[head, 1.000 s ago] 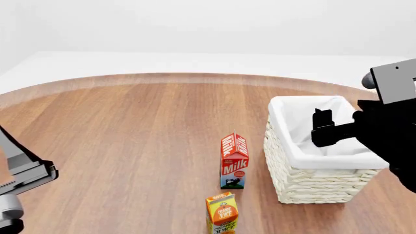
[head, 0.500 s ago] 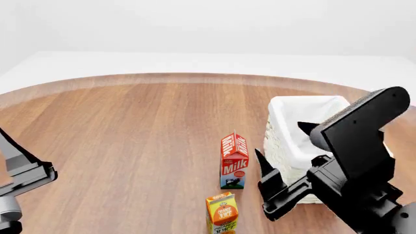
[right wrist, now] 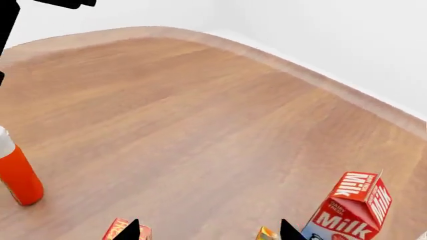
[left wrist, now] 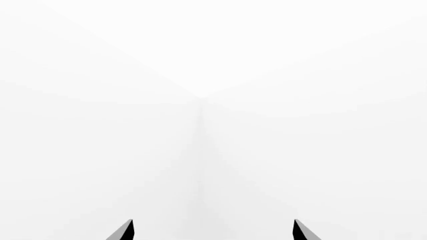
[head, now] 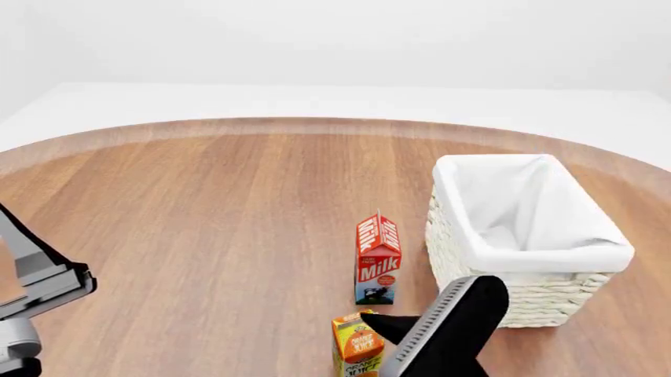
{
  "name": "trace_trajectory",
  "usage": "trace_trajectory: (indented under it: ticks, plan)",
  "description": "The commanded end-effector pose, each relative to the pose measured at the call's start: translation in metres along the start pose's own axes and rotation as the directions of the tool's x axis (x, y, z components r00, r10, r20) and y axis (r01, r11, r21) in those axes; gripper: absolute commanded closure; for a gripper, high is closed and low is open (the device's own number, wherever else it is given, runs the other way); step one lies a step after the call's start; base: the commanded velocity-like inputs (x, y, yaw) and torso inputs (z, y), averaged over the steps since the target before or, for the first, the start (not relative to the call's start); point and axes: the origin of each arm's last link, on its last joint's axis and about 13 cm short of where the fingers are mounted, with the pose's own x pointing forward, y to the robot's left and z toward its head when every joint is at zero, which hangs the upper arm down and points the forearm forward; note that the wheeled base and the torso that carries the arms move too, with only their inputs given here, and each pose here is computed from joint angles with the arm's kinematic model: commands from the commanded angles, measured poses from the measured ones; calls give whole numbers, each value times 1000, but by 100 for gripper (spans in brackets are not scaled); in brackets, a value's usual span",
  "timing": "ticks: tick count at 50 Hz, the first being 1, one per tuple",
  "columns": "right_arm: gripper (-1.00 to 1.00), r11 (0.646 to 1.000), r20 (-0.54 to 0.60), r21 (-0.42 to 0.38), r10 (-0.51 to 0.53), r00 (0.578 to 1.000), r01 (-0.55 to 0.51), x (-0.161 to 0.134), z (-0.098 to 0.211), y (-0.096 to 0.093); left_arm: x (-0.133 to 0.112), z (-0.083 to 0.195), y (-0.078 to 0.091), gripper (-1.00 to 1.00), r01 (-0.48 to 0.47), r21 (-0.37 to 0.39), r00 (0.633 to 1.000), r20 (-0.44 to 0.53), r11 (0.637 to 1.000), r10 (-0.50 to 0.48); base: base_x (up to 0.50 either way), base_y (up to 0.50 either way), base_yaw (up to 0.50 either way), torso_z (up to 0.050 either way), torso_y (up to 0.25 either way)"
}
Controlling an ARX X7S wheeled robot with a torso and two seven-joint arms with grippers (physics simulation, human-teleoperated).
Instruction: Pick up the cream cheese box and the butter, and put them in the basket.
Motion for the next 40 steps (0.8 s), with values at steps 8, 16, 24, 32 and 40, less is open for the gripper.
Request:
trace_trajectory:
  ticks: [8, 16, 24, 32, 40]
  plan:
    - [-100, 948, -33, 318, 24, 999, -12, 30, -33, 24, -1, -1, 2, -100, -1, 8, 1000, 14, 1000, 1, 0, 0, 0, 0, 0]
    - [-100, 925, -102, 381, 40, 994, 2, 54, -54, 36, -1, -2, 2, -100, -5, 6, 1000, 11, 1000, 5, 0, 0, 0, 0, 0]
    - [-100, 918, -155, 396, 59, 986, 7, 68, -65, 45, -1, -2, 3, -100, -8, 1, 1000, 7, 1000, 8, 0, 0, 0, 0, 0]
    - [-100, 937, -198, 343, 10, 980, 59, 79, -77, 55, -1, -2, 4, -100, -11, 1, 1000, 7, 1000, 11, 0, 0, 0, 0, 0]
    - [-100, 968, -226, 216, -78, 971, 128, 92, -92, 63, -1, -3, 4, -100, -13, 0, 1000, 3, 1000, 13, 0, 0, 0, 0, 0]
